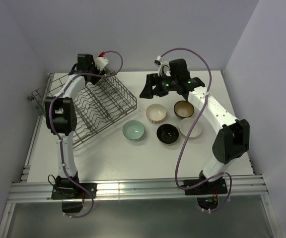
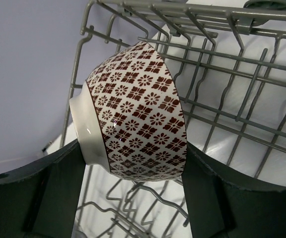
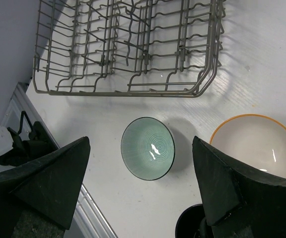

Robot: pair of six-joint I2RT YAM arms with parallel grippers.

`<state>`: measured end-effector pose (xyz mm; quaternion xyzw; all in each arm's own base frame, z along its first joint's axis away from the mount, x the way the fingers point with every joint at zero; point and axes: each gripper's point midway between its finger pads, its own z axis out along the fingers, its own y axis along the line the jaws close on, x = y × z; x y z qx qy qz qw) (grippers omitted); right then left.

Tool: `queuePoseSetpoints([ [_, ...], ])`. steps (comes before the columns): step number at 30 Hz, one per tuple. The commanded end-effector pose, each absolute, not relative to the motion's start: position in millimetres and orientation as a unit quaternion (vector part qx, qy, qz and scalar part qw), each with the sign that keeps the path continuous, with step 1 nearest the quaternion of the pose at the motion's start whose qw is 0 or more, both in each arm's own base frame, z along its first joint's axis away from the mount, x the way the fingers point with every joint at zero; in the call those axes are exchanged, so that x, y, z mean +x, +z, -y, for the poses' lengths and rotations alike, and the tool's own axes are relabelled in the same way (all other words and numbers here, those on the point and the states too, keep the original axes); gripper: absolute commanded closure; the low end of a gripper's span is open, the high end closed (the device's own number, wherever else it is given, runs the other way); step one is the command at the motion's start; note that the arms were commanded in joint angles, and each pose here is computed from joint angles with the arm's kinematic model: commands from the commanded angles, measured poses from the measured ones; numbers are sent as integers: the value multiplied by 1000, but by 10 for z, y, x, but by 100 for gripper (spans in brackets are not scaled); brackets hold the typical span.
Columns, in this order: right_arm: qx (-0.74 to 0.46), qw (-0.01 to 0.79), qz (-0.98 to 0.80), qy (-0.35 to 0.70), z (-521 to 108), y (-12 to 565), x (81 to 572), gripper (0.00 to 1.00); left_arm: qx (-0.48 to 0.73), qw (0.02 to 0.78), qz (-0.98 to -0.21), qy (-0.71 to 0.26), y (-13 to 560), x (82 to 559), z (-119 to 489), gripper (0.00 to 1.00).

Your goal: Load the bowls into the dish rack

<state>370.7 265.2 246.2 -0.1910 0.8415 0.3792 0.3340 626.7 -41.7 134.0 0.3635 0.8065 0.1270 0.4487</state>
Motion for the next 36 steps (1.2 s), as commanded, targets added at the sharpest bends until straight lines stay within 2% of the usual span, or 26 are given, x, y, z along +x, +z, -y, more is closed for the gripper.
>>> queuePoseSetpoints([
  [1, -197, 339, -840, 374, -2629, 2430, 3731, 10, 396, 507, -748, 163, 1804, 6478, 513, 100],
  [12, -198, 328, -841, 382, -2647, 2395, 3725, 10, 457, 484, -722, 187, 1670, 6535, 553, 100],
  [34, -196, 313, -848, 381, -2652, 2242, 3770, 10, 470, 460, -717, 230, 1471, 6688, 387, 100],
  [35, -196, 314, -847, 380, -2648, 2248, 3767, 10, 469, 461, -717, 230, 1473, 6685, 398, 100],
  [36, -196, 315, -848, 380, -2645, 2247, 3765, 10, 469, 462, -717, 229, 1460, 6680, 408, 93],
])
